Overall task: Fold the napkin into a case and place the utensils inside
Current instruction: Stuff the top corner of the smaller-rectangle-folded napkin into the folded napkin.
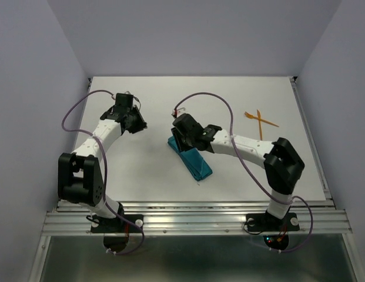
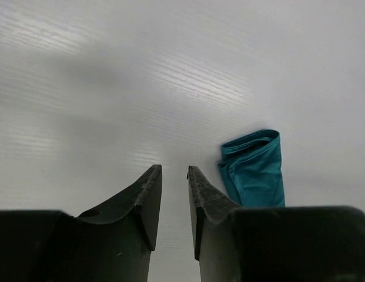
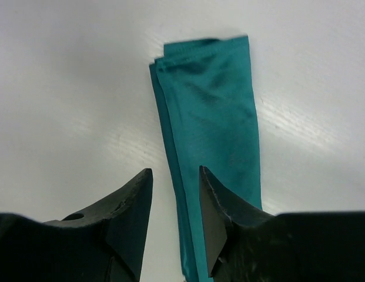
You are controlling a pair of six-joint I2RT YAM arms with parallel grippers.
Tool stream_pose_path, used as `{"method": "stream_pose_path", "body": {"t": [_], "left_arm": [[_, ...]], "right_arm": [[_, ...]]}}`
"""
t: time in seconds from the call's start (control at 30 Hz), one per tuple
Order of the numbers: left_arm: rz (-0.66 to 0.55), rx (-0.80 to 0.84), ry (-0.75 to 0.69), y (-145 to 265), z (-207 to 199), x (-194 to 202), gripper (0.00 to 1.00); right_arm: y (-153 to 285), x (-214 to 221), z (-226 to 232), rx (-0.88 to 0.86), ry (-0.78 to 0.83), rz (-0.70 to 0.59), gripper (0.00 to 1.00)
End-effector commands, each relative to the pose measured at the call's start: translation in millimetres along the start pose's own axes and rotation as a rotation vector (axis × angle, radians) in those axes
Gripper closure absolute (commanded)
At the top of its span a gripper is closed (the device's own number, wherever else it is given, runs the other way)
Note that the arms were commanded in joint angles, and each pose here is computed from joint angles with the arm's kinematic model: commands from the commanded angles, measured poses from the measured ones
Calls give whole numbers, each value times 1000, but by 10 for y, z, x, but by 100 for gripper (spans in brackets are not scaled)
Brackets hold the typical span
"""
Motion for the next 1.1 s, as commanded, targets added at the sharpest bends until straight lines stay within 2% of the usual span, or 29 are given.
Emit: {"method": "stream_pose_path", "body": {"t": [0.0, 0.07, 0.37, 0.87, 0.97, 1.07], "left_arm": [[-12, -45, 4, 172, 238, 13, 63], [-22, -51, 18, 210, 301, -5, 59], [-10, -55, 54, 202, 496, 40, 59], [24, -31, 55, 134, 498, 91, 59], [32, -23, 56, 124, 494, 103, 59], [37, -23, 58, 116, 498, 114, 59]], "right_arm": [[-192, -289, 87, 17, 103, -43, 57], [-345, -366, 123, 32, 131, -44, 56], [-716, -425, 267, 25, 194, -33, 56], [-971, -188, 319, 58, 247, 28, 59], [-1006, -151, 310, 70, 241, 36, 62], [-1013, -144, 300, 82, 235, 36, 72]]}}
Point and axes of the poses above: each gripper's point midway between its finger pads, its own y axis back along the fingers, its own z axis along the line the jaws close on, x = y × z, the point moved 7 cm from there along y, back along the fingers, and after that the axes turned 7 degrees about y, right-handed, at the moved point
